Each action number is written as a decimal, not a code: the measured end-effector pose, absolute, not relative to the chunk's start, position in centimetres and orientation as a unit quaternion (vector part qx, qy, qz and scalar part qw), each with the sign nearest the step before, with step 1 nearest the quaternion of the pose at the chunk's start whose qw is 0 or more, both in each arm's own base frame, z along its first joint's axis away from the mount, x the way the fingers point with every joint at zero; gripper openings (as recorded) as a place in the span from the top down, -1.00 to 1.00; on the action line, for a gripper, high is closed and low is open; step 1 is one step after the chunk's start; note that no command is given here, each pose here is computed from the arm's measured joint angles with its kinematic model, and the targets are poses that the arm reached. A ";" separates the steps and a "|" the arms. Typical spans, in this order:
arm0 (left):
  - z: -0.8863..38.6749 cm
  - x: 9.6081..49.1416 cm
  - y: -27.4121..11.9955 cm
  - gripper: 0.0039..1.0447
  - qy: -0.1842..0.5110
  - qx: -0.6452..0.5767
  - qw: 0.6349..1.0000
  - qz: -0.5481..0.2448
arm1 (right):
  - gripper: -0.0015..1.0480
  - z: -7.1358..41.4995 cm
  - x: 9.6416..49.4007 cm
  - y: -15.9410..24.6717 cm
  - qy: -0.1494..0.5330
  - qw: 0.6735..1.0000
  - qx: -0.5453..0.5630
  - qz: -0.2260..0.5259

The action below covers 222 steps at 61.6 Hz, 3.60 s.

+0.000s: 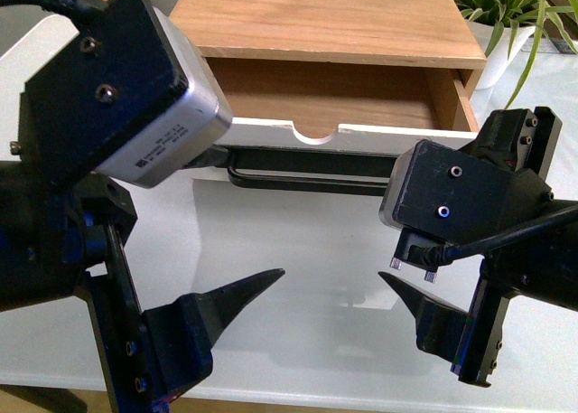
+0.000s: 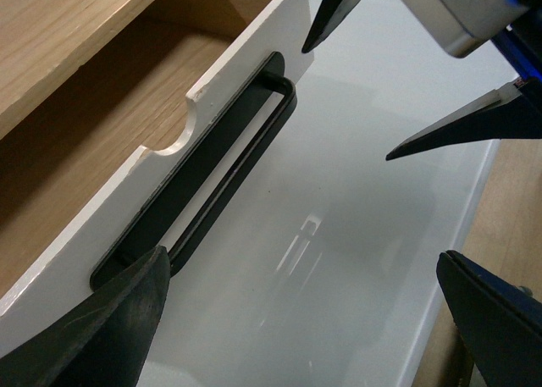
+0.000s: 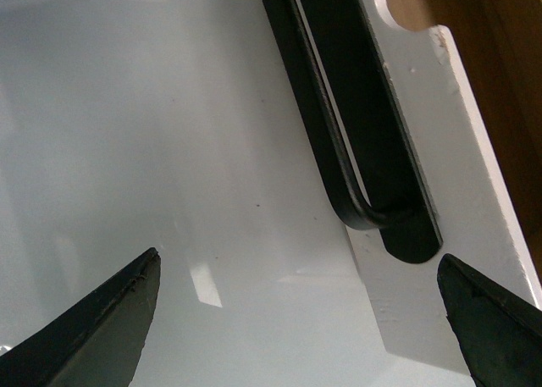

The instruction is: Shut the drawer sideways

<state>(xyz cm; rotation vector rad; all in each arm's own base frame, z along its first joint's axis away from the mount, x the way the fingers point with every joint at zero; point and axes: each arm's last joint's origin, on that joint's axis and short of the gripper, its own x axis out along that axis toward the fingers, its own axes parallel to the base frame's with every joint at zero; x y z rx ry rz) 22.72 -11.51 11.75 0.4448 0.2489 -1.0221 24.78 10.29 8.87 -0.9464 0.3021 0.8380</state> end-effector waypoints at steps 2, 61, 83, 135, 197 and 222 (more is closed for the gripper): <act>11.6 22.8 -11.6 -0.84 0.118 0.213 0.839 -0.486 | -0.83 8.8 24.9 10.4 0.140 0.795 -0.441 0.392; 9.8 26.3 -13.3 -0.84 0.127 0.239 0.811 -0.519 | -0.83 8.0 27.2 12.4 0.127 0.787 -0.436 0.418; 9.2 27.7 -13.9 -0.84 0.137 0.240 0.807 -0.522 | -0.83 8.0 27.5 12.6 0.123 0.787 -0.435 0.420; 8.1 30.2 -14.7 -0.84 0.157 0.240 0.803 -0.522 | -0.83 7.5 28.0 12.7 0.131 0.784 -0.431 0.428; 7.5 31.4 -15.1 -0.84 0.168 0.262 0.803 -0.508 | -0.83 6.5 28.5 12.6 0.136 0.786 -0.433 0.419; 7.7 31.8 -15.2 -0.84 0.178 0.262 0.802 -0.507 | -0.83 6.6 28.6 12.6 0.134 0.787 -0.434 0.417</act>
